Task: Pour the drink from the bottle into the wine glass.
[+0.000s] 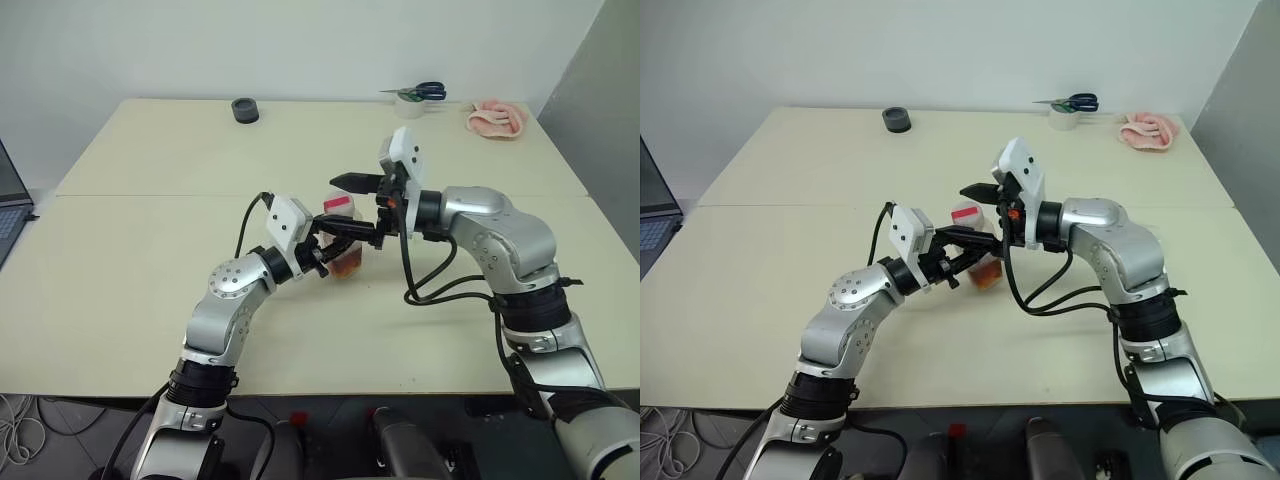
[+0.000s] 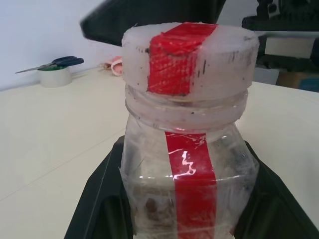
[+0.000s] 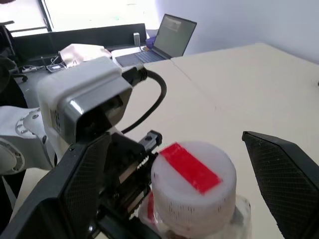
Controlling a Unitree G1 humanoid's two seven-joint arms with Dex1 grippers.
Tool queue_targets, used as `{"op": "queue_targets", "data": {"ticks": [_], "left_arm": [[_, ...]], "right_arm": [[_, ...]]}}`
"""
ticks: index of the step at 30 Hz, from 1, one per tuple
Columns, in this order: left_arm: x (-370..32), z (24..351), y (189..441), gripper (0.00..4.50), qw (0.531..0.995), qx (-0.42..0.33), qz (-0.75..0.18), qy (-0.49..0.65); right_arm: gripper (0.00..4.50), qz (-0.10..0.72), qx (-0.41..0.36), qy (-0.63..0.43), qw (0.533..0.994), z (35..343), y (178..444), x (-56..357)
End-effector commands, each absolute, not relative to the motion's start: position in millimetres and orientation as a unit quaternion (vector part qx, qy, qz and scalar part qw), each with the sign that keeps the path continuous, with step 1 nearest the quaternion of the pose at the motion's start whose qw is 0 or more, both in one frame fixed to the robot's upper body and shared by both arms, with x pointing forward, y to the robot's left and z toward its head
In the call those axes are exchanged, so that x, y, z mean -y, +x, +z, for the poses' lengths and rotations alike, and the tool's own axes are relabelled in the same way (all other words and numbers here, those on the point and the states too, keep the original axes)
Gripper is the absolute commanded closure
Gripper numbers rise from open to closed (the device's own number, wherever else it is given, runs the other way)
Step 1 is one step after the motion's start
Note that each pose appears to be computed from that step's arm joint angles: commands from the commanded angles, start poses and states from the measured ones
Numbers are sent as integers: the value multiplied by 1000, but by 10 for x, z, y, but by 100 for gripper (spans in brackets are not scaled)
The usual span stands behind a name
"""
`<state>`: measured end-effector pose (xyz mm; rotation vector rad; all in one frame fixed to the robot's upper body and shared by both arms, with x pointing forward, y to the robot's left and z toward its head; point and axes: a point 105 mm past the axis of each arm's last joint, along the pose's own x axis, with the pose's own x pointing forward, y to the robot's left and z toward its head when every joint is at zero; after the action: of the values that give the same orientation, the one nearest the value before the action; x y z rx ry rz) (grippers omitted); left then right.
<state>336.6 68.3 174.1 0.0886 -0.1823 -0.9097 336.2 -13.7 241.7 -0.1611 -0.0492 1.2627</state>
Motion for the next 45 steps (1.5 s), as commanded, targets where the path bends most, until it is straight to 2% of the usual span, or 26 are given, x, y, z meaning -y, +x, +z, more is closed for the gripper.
{"op": "queue_targets", "data": {"ticks": [1, 8, 14, 21, 29, 35, 38, 43, 44, 45], "left_arm": [[-640, 1921, 3331, 261, 887, 125, -443, 49], [-642, 1931, 3329, 261, 887, 127, -441, 48], [-653, 1920, 3324, 263, 888, 126, -439, 49], [-643, 1920, 3327, 263, 888, 127, -439, 49], [-648, 1924, 3333, 263, 888, 126, -439, 50], [-651, 1922, 3332, 263, 889, 126, -438, 50], [-658, 1921, 3334, 263, 889, 126, -437, 50], [-661, 1923, 3332, 263, 889, 126, -436, 51], [-661, 1923, 3331, 263, 889, 126, -436, 51], [-660, 1922, 3331, 263, 889, 126, -437, 51]], "right_arm": [[0, 572, 56, -89, 814, 2575, 3422, 117], [0, 550, 49, -90, 829, 2517, 3550, 186], [0, 547, 46, -89, 831, 2504, 3559, 287], [0, 562, 37, -87, 822, 2476, 3504, 359], [0, 607, 28, -78, 790, 2464, 3301, 288], [0, 605, 29, -71, 792, 2483, 3295, 245], [59, 596, 30, -65, 800, 2489, 3333, 249], [240, 587, 34, -67, 806, 2499, 3362, 253], [262, 585, 35, -67, 808, 2502, 3369, 255], [262, 584, 36, -67, 808, 2508, 3371, 257]]}}
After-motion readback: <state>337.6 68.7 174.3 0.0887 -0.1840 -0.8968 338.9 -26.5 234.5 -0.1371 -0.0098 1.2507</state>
